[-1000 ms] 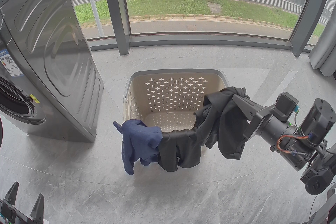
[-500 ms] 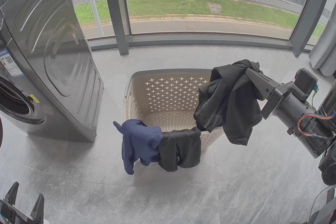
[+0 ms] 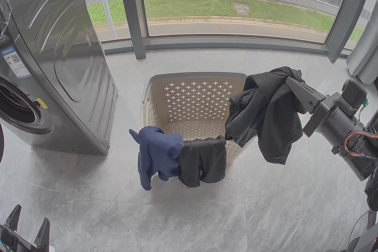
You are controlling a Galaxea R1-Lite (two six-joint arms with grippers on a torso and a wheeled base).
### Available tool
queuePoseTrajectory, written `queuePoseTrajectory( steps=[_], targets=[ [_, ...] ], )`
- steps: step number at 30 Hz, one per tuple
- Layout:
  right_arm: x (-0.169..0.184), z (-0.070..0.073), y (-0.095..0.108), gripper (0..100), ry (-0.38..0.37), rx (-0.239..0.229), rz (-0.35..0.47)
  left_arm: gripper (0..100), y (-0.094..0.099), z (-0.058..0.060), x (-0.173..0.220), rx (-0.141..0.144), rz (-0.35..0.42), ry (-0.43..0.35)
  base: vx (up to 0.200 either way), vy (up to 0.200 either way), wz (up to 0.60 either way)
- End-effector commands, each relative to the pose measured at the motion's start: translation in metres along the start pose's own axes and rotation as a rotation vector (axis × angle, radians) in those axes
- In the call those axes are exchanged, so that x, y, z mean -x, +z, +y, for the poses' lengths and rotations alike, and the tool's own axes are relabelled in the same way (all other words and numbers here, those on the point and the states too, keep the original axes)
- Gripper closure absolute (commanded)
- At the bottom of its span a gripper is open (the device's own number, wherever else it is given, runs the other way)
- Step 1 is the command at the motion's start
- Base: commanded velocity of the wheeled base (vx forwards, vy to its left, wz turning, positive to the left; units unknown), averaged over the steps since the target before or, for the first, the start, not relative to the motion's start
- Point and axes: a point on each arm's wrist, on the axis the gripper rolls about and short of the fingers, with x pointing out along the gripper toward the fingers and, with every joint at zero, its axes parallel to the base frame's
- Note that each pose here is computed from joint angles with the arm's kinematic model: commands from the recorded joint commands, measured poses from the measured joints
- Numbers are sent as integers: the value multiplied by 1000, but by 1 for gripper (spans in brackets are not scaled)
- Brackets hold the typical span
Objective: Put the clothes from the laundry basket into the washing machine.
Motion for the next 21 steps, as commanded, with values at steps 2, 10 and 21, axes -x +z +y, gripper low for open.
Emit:
queuePoseTrajectory(
  steps=[2, 10, 21],
  targets=[
    [0, -1, 0, 100, -2, 0, 1, 0, -5, 0, 0, 0, 2, 0, 0, 0, 0],
    [1, -1, -1, 100, -4, -1, 2, 0, -5, 0, 0, 0, 2, 0, 0, 200, 0],
    [1, -1, -3, 100, -3, -6, 10, 0, -5, 0, 0, 2, 2, 0, 0, 200, 0]
  ],
)
